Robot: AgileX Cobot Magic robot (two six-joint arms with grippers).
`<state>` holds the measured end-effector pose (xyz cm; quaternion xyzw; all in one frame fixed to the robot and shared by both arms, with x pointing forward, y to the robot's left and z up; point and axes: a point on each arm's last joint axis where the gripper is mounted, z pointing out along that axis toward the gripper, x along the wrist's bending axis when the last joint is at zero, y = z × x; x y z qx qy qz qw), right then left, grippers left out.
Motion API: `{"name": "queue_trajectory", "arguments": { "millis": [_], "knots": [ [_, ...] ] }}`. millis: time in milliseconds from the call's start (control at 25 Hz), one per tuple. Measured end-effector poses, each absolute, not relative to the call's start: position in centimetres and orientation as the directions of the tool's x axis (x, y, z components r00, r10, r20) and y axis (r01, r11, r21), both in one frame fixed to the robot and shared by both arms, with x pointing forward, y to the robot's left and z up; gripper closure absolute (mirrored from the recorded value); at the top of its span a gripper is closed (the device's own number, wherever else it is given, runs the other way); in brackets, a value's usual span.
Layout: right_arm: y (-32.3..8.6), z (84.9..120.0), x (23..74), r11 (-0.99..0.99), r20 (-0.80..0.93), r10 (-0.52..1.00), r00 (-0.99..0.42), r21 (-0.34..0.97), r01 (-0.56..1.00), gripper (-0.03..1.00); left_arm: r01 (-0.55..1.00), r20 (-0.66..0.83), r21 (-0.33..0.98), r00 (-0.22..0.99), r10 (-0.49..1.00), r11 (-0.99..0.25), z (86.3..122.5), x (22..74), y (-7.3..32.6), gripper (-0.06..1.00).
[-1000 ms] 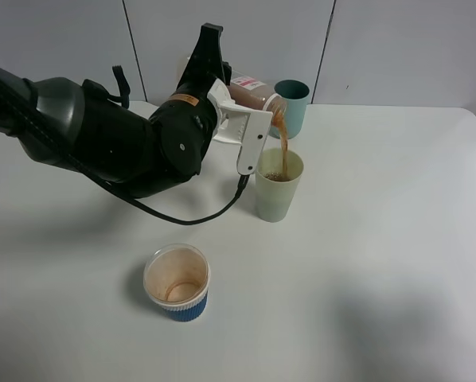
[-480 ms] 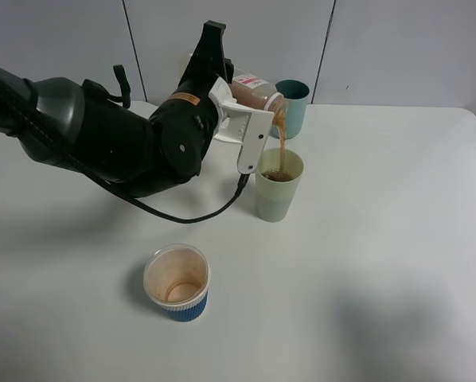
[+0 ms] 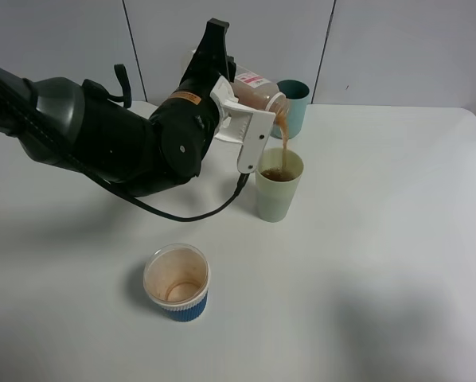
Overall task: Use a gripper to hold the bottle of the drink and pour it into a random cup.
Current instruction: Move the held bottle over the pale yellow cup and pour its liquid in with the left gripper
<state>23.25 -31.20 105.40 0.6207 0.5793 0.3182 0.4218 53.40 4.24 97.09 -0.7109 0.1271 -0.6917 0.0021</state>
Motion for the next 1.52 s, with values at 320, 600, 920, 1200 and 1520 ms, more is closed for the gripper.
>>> {"name": "queue_trajectory", "arguments": {
  "millis": [320, 600, 920, 1200, 1520],
  "knots": [
    [-31.20, 105.40, 23.25, 0.027, -0.094, 0.988, 0.126, 0.892, 0.451, -0.03, -0.176, 0.980, -0.194, 0.004, -0.198, -0.965, 97.13, 53.41, 4.25, 0.62],
    [-31.20, 105.40, 23.25, 0.027, -0.094, 0.988, 0.126, 0.892, 0.451, -0.03, -0.173, 0.979, -0.204, -0.014, -0.205, -0.964, 97.28, 53.41, 4.25, 0.62],
    [-31.20, 105.40, 23.25, 0.027, -0.094, 0.988, 0.126, 0.892, 0.451, -0.03, -0.181, 0.976, -0.216, -0.036, -0.213, -0.959, 97.44, 53.40, 4.13, 0.62],
    [-31.20, 105.40, 23.25, 0.027, -0.094, 0.988, 0.126, 0.892, 0.451, -0.03, -0.180, 0.975, -0.221, -0.050, -0.215, -0.959, 97.56, 53.39, 4.12, 0.62],
    [-31.21, 105.40, 23.25, 0.027, -0.095, 0.987, 0.127, 0.892, 0.451, -0.03, -0.196, 0.969, -0.243, -0.092, -0.229, -0.950, 97.87, 53.34, 3.88, 0.62]
  ]
}}
